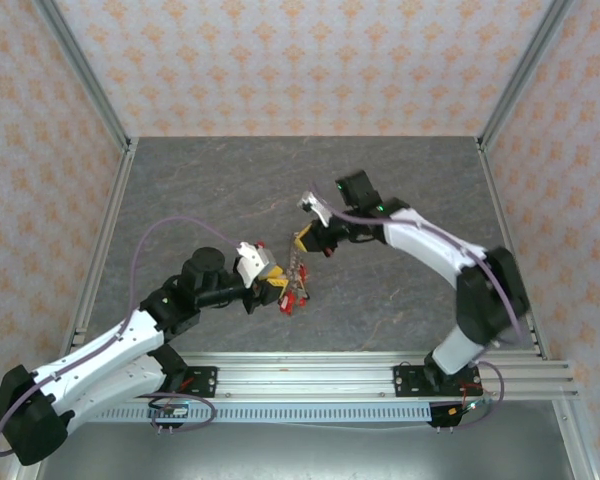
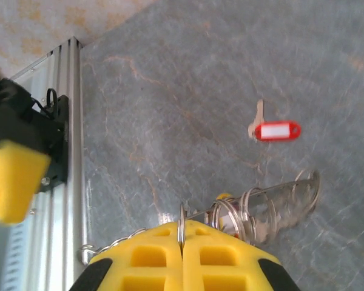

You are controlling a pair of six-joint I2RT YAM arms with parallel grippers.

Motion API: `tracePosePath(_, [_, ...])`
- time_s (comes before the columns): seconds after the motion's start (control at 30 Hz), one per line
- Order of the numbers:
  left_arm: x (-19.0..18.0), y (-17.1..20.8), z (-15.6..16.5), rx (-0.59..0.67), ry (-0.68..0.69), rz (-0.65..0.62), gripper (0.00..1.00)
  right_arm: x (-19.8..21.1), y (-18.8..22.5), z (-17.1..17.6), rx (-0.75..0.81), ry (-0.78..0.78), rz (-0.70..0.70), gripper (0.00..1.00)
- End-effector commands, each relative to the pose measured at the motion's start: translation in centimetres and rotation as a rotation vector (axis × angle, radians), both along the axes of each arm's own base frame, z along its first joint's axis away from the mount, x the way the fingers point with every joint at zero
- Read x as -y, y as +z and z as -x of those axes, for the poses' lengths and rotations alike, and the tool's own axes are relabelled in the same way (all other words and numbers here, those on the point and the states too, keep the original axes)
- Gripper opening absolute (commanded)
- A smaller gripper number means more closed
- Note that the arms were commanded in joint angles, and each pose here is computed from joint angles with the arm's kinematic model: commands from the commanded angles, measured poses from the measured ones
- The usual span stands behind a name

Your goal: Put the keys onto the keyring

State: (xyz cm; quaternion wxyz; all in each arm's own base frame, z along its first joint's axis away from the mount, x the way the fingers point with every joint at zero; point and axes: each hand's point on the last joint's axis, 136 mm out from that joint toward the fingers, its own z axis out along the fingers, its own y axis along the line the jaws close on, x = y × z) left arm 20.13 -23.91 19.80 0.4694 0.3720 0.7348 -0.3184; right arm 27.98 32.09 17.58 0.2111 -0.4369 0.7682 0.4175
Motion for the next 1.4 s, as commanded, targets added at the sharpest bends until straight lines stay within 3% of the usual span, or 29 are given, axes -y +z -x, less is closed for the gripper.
tracePosePath(0.0, [-1.0,2.1,-1.2,0.119,0.083,0.027,0.34,1.4,-3.5,3.9,-0.483,-0.025,0.257,0.0])
tracePosePath(0.07, [-1.7,2.1,-1.3,0.131,0.113,0.021,0.34,1.2,-3.2,4.4,-0.465,0.026,0.304,0.0])
tracePosePath(0.13, [-2.2,2.2,-1.4,0.144,0.144,0.018,0.34,0.6,-2.4,4.6,-0.294,0.068,0.279,0.0])
tracePosePath(0.27, [-3.1,2.4,-1.4,0.173,0.181,0.015,0.34,-0.1,0.7,3.0,0.146,0.049,0.102,0.0])
tracePosePath(0.4, [-3.5,2.3,-1.1,0.179,0.184,0.011,0.35,0.7,1.8,5.4,0.668,0.255,-0.063,0.0])
tracePosePath(0.47, [-3.3,2.3,-0.8,0.176,0.165,0.005,0.36,0.9,2.9,4.3,0.809,0.169,-0.101,0.0])
tracePosePath(0.8, [-0.4,1.6,1.5,0.174,-0.097,-0.052,0.37,1.6,4.1,6.8,0.824,0.246,-0.149,0.0])
tracePosePath(1.1, [1.3,1.9,0.8,0.209,-0.142,-0.055,0.38,1.5,4.1,7.7,0.784,0.278,-0.168,0.0])
tracePosePath(1.2, [1.7,1.5,0.7,0.207,-0.165,-0.087,0.37,1.1,4.4,7.7,0.691,0.252,-0.193,0.0])
tracePosePath(1.37, [2.1,1.5,0.3,0.225,-0.167,-0.093,0.37,1.0,2.9,8.9,0.61,0.367,-0.162,0.0])
